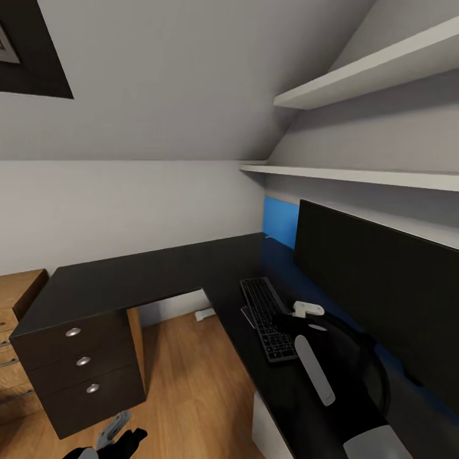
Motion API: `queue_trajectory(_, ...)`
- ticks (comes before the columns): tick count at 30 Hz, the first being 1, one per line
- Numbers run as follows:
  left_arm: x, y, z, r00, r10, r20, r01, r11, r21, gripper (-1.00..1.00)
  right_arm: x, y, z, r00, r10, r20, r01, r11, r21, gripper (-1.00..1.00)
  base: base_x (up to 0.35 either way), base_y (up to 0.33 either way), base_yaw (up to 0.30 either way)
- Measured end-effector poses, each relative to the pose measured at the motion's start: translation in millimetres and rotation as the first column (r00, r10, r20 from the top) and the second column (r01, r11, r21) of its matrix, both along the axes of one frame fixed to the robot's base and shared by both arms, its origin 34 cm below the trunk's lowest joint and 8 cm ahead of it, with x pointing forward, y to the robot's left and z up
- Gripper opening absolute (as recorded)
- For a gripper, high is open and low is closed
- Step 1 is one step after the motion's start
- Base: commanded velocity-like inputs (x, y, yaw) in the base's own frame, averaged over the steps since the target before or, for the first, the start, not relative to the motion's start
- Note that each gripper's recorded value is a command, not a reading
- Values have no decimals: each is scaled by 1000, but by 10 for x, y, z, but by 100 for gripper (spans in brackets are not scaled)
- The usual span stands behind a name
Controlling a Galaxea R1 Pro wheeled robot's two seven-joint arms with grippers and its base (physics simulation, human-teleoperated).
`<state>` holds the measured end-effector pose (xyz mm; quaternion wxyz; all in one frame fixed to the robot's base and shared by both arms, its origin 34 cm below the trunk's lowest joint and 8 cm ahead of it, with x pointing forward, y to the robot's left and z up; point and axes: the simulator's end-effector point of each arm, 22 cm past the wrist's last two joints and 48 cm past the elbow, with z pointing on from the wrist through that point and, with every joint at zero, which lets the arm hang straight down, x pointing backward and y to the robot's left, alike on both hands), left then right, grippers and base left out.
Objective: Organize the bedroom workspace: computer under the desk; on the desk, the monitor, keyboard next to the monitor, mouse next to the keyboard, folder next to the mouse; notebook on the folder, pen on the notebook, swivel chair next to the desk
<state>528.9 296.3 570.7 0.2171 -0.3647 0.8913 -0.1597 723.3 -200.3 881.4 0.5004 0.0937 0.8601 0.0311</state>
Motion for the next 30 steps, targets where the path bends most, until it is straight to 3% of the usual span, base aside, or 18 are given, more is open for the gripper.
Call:
queue_trajectory(12, -7, 2, -6, 1000, 1, -2, -1, 1000, 0, 100, 4, 12, 50, 1000, -1, 14, 1, 1000, 3, 100, 0, 189, -9)
queue_trajectory(23, -7, 1, -6, 1000, 1, -2, -1, 1000, 0, 100, 8, -19, 64, 1000, -8, 17, 8, 1000, -1, 100, 5, 276, -275)
queue_trajectory(30, -10, -7, -10, 1000, 0, -4, 0, 1000, -1, 100, 8, -49, 35, 1000, -17, 9, 17, 1000, -1, 100, 5, 38, -188)
